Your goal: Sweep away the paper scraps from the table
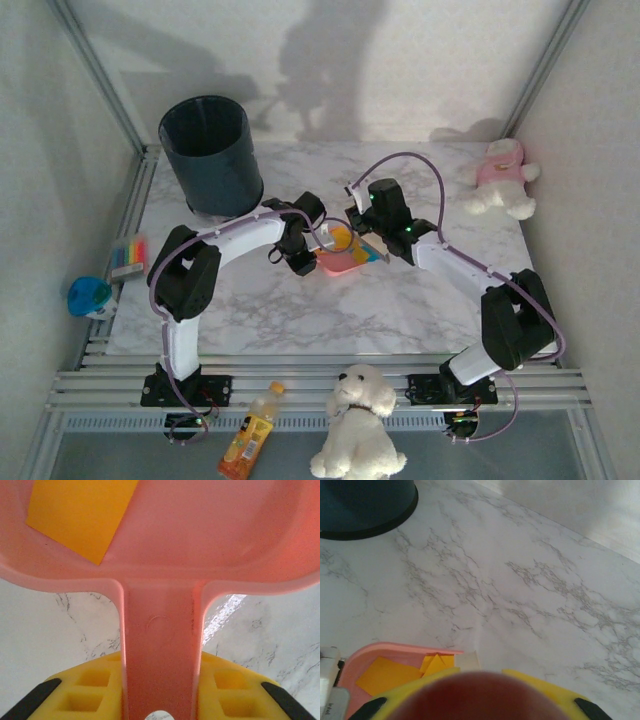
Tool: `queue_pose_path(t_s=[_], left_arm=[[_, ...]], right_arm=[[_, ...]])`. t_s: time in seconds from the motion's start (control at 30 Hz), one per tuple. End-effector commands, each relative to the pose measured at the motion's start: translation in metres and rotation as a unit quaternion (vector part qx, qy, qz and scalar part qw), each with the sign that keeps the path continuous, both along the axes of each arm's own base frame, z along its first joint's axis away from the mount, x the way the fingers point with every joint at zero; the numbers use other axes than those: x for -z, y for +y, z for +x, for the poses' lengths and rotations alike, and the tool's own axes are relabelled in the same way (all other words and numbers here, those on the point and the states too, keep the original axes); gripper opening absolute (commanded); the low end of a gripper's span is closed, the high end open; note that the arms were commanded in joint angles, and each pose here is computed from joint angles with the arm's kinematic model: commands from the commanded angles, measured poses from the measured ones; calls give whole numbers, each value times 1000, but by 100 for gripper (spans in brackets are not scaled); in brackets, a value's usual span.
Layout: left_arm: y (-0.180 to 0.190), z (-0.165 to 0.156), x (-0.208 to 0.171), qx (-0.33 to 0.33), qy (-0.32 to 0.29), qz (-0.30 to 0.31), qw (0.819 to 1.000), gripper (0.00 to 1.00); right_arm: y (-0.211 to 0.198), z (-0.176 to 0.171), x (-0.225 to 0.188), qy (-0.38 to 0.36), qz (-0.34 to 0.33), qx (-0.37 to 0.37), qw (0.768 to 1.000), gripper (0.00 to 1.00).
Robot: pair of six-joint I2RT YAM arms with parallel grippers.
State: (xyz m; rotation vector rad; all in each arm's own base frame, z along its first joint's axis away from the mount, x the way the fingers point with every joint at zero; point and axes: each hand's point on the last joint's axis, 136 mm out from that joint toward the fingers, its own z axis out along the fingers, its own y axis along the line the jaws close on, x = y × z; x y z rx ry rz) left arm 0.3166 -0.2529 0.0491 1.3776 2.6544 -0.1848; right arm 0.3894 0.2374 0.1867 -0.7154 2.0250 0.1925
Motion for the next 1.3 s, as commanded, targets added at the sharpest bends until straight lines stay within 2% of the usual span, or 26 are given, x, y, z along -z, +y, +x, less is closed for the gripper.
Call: queue_pose_path(t_s=[0.0,0.2,0.3,0.37,0.57,0.8,1.1,1.27], left_arm=[[6,-12,3,12,12,20,1000,0],[11,-20,2,16,15,24,999,0],[15,-24,3,16,18,35,999,0],[16,-25,3,17,17,37,999,0],[14,-25,1,15,19,35,999,0],[15,-26,2,14,20,37,999,0],[15,-27,3,13,20,38,999,0],[16,-28,4,13,21,40,999,0]], right_arm=[[3,-6,-24,-21,26,-1,999,0],[-12,-2,-37,-40,27,44,998,0],[-28,8,-32,-37,11,102,994,0],[-28,11,-26,-25,0,106,994,0],[-18,13,-9,0,-10,96,995,0],[2,5,0,24,-1,51,998,0],[23,-16,-4,40,46,-22,998,0],[25,-20,-11,30,63,-31,997,0]])
